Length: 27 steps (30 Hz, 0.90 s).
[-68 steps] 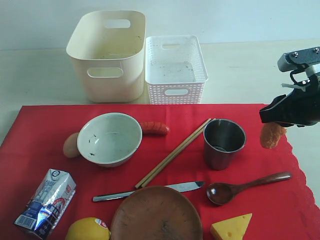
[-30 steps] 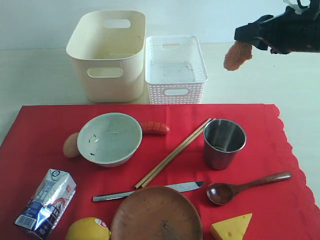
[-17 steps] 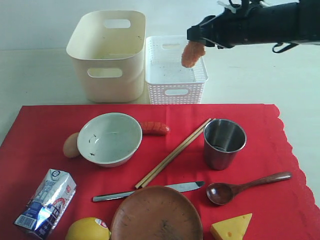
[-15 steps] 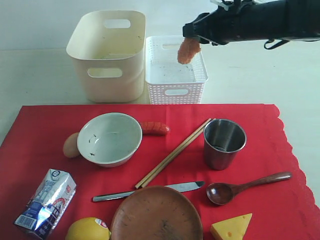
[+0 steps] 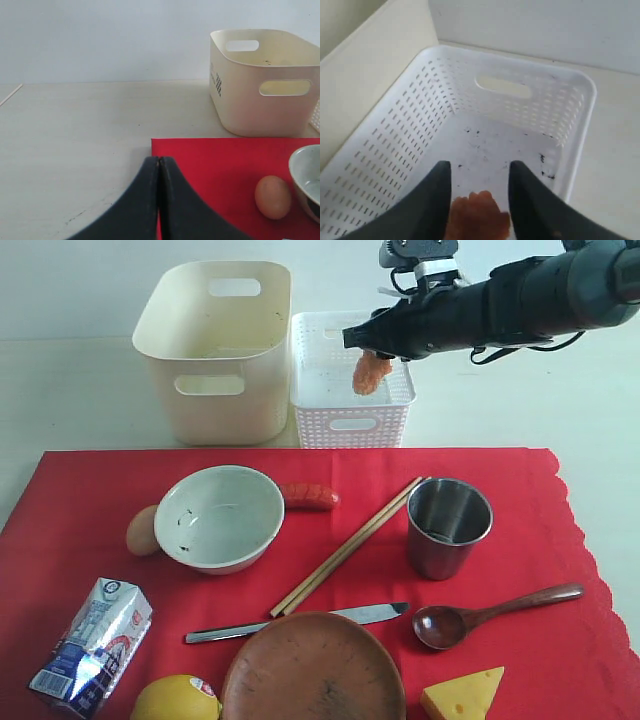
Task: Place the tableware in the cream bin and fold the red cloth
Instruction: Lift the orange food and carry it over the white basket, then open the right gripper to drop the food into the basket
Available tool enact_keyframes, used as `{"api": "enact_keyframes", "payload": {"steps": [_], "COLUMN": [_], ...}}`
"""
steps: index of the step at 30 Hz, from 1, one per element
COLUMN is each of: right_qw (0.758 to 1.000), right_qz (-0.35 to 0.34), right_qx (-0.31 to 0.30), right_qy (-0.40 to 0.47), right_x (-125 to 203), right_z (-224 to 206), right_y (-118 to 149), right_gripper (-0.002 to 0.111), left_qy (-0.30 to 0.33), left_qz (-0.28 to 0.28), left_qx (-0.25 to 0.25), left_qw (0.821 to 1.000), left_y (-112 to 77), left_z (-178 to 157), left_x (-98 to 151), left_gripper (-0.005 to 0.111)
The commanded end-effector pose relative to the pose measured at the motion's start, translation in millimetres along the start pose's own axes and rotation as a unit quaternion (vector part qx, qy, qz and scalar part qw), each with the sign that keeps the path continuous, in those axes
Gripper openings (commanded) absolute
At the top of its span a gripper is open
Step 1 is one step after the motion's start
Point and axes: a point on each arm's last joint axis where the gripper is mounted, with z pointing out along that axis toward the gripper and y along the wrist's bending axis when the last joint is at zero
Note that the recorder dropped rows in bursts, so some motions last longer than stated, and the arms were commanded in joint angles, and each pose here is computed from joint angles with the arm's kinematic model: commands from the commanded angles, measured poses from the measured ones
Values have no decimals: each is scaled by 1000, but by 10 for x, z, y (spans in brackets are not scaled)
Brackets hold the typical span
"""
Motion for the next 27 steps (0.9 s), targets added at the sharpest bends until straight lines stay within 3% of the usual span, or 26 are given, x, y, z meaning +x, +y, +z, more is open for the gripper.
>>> {"api": "enact_keyframes", "payload": {"steps": [1, 6, 9, 12, 16, 19, 23, 27], "right_qw": [1000, 998, 997, 996, 994, 988, 991, 993], "right_qz": [15, 55, -12, -20, -53, -61, -51, -31], "right_qx": [0, -24, -80, -75, -42, -12, 23, 71], "right_qy": [-6, -11, 14, 38, 85, 142, 123, 93], "right_x": [-41, -90, -139, -236, -318, -332, -75, 274], "right_z": [-1, -48, -179, -360, -607, -863, -1046, -1332], "right_y": [16, 72, 160, 197, 200, 203, 174, 141], "right_gripper": [59, 90, 92, 89, 73, 37, 1, 0], "left_qy": [-4, -4, -4, -4, -4, -4, -4, -4], "left_qz": [3, 3, 3, 3, 3, 3, 3, 3], "left_qx": [2, 2, 2, 2, 2, 2, 2, 2], "left_qw": [1000, 1000, 1000, 1000, 1000, 1000, 1000, 1000], "left_y": [-2, -2, -2, -2, -2, -2, -2, -2], "left_z": [-2, -2, -2, -2, -2, -2, -2, -2], "left_x": [1, 1, 1, 1, 1, 1, 1, 1], "left_gripper": [0, 0, 0, 0, 0, 0, 0, 0]}}
